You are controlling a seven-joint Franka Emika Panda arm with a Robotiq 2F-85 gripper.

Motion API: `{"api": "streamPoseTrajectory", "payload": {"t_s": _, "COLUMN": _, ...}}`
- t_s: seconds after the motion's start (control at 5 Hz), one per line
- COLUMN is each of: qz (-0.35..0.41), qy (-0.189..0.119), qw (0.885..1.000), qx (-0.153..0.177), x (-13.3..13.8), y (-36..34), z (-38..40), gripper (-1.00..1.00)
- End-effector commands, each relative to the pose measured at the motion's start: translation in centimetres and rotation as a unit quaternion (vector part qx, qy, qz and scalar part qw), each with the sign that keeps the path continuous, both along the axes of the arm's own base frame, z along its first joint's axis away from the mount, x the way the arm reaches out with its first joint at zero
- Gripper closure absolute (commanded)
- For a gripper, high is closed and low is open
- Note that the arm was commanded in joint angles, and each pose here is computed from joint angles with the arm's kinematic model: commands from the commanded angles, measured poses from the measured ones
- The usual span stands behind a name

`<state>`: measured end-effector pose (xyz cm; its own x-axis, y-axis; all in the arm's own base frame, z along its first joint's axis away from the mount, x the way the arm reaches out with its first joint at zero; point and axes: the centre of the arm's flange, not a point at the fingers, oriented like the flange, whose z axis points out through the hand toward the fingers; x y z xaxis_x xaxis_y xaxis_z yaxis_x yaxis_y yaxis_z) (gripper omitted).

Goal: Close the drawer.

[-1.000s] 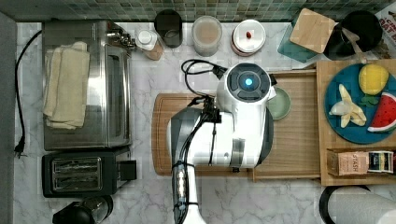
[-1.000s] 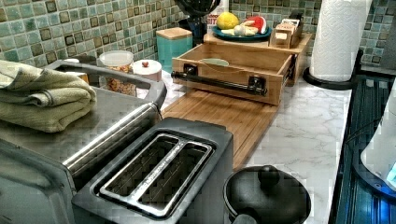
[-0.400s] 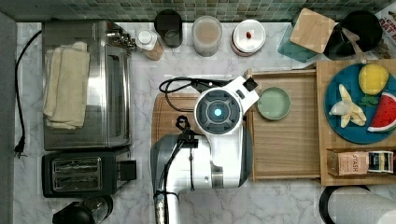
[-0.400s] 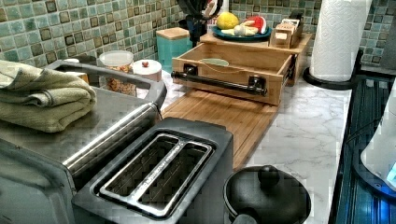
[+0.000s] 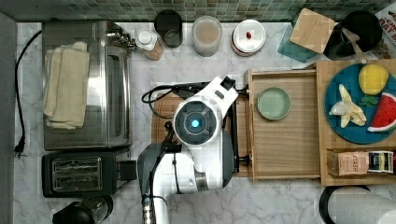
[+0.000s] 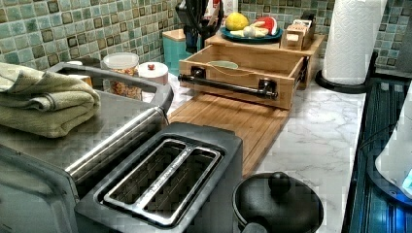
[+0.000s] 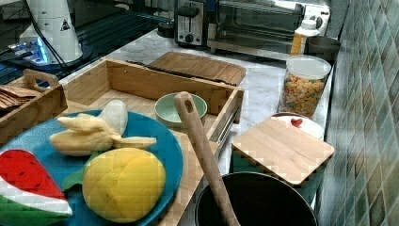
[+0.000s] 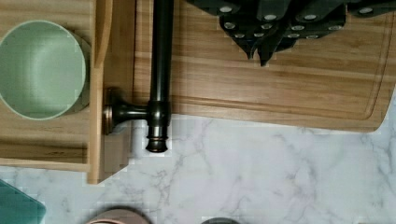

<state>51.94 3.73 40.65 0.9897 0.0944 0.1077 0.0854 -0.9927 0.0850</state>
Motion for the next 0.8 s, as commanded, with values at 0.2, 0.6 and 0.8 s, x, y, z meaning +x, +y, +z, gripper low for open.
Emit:
{"api": "streamPoseTrajectory", "payload": {"t_s": 0.2, "qz": 0.016, "qy": 0.05, "qw": 0.997, "qx": -0.061, "x": -3.9, "y": 2.8, "z": -8.2, "gripper": 1.0}}
{"api": "streamPoseTrajectory", "payload": {"t_s": 0.6, "qz": 0.021, "qy": 0.03, "qw": 0.993, "qx": -0.109, "x": -4.0, "y": 2.1, "z": -11.1, "gripper": 1.0}}
{"api": "streamPoseTrajectory", "payload": {"t_s": 0.8, "qz": 0.022, "qy": 0.016, "qw": 0.993, "qx": -0.119, "x": -3.3, "y": 1.6, "z": -11.9, "gripper": 1.0}}
